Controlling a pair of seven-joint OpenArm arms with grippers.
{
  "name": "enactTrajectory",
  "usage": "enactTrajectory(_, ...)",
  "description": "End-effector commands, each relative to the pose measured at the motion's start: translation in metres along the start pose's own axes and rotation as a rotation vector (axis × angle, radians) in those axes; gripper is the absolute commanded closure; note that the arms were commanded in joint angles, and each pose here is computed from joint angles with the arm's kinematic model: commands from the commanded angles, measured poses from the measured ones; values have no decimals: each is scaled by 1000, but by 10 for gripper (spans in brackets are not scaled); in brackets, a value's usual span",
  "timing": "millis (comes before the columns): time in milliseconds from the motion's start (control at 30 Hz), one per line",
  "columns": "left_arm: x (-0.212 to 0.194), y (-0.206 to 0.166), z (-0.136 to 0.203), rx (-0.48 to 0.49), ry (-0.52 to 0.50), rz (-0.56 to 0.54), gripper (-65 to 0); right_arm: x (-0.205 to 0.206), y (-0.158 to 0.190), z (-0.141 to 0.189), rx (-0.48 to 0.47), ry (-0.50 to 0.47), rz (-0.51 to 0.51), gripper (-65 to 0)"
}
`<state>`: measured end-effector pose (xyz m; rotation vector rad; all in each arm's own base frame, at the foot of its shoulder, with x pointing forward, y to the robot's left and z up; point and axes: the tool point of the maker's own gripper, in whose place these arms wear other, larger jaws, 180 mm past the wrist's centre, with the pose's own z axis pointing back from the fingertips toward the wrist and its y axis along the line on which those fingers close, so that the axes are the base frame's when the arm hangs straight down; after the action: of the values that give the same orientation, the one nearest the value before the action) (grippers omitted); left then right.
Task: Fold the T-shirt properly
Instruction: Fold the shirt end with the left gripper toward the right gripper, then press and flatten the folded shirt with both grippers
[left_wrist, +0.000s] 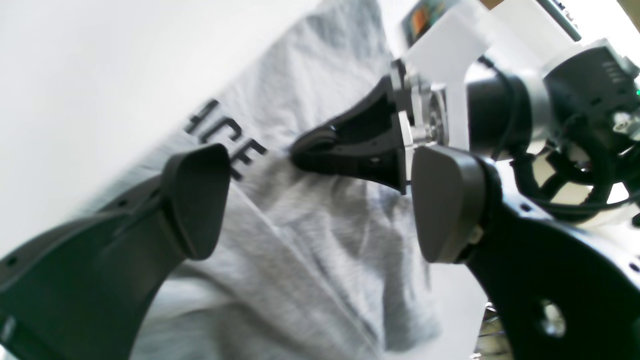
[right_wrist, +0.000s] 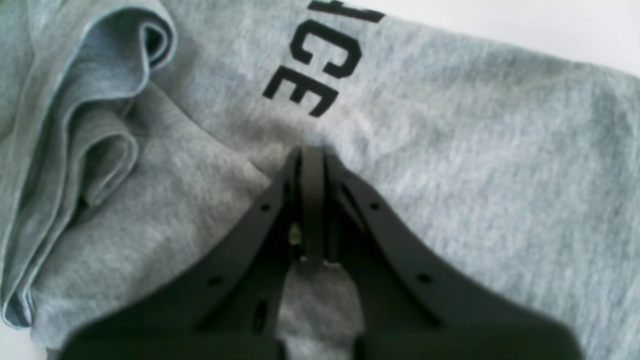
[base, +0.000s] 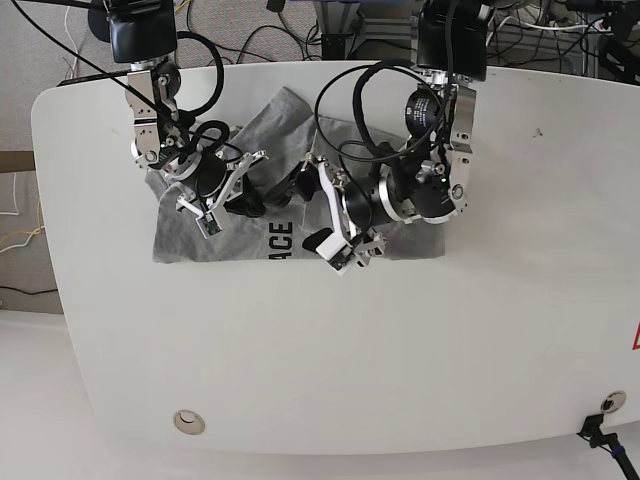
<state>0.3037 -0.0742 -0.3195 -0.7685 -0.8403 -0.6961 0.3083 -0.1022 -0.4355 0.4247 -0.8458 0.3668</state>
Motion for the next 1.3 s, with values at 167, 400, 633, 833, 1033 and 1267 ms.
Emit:
enactTrajectory(167,-16,50,73,150,99,-201,-533,-32,-7,4,-26,150,47,0)
enactTrajectory(400,-61,88,111,222,267,-210,-533,-31,-7,4,-26,150,46,0)
enactTrajectory(633,-105,111,110,257,352,-133,-533,-9,-1,6,-19,94,77,0)
enactTrajectory(833,-118,116,107,282,393,-137,-533,63,13,25,-36,-36,194,-89)
enactTrajectory(1033,-121,115,109,282,398,-134,-533,123,48,33,-24,-126,224,-140)
enactTrajectory(1267,-123,113,108,280,398,-131,-533,101,95,-5,92,-71,123,-72)
